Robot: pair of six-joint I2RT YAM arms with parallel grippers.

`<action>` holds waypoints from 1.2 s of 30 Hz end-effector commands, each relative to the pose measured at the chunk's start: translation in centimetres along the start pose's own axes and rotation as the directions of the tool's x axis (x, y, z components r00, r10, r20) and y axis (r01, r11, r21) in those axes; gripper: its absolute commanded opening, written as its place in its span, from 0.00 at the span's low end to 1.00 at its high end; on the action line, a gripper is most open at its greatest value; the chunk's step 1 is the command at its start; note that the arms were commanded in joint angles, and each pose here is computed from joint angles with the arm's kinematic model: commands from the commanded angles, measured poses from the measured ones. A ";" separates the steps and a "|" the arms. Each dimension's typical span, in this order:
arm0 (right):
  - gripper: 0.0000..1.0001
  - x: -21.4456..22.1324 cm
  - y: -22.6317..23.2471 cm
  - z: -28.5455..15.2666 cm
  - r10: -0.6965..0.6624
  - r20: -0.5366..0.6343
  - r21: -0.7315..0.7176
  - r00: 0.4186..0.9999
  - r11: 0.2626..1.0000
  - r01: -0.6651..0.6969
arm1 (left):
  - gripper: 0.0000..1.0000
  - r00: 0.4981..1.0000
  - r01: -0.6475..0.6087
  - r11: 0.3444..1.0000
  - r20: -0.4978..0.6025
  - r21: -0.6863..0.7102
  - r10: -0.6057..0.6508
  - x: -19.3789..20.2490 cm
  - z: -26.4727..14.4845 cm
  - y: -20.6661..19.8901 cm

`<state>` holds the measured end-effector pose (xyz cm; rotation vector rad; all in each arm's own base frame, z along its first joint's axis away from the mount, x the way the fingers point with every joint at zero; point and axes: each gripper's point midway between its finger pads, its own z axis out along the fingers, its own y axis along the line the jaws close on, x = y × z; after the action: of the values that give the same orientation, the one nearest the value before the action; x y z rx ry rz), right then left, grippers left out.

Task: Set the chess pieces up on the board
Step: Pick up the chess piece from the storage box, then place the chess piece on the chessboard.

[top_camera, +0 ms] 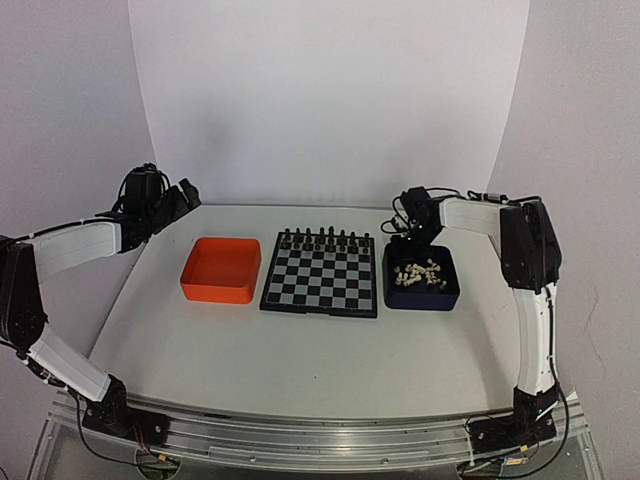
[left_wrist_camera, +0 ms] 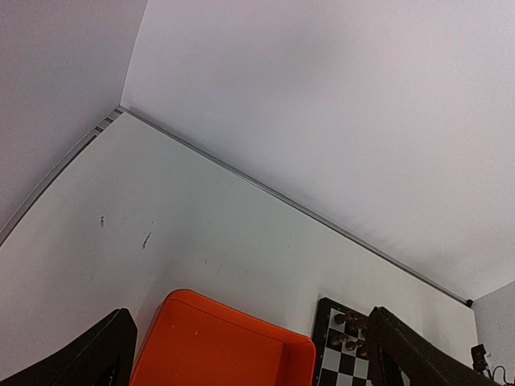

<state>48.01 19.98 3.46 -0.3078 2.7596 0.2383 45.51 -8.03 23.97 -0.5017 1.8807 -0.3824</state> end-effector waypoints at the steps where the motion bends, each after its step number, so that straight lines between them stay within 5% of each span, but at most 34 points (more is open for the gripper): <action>1: 0.00 -2.2 1.4 -6.5 -0.057 0.120 0.018 0.991 0.998 0.055 | 1.00 0.999 0.006 1.000 0.040 0.017 -0.006 -1.2 -0.2 -0.5; 13: 0.00 0.4 8.5 -11.5 -0.223 0.159 -0.098 0.962 0.966 0.240 | 1.00 1.000 -0.001 0.999 0.027 0.035 0.000 -0.9 0.3 -0.9; 18: 0.00 2.6 11.7 -10.4 -0.333 0.105 -0.131 0.937 0.930 0.345 | 1.00 1.000 0.003 0.999 0.028 0.043 -0.004 -0.8 0.5 -1.0; 36: 0.00 7.9 13.5 -5.7 -0.412 -0.052 -0.157 0.910 0.903 0.400 | 1.00 1.000 -0.003 0.998 -0.014 0.061 0.004 0.3 2.4 -1.5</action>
<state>36.50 30.26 8.53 -0.8871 2.6649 0.3354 46.85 -9.24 20.40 -0.4777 1.9569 -0.4036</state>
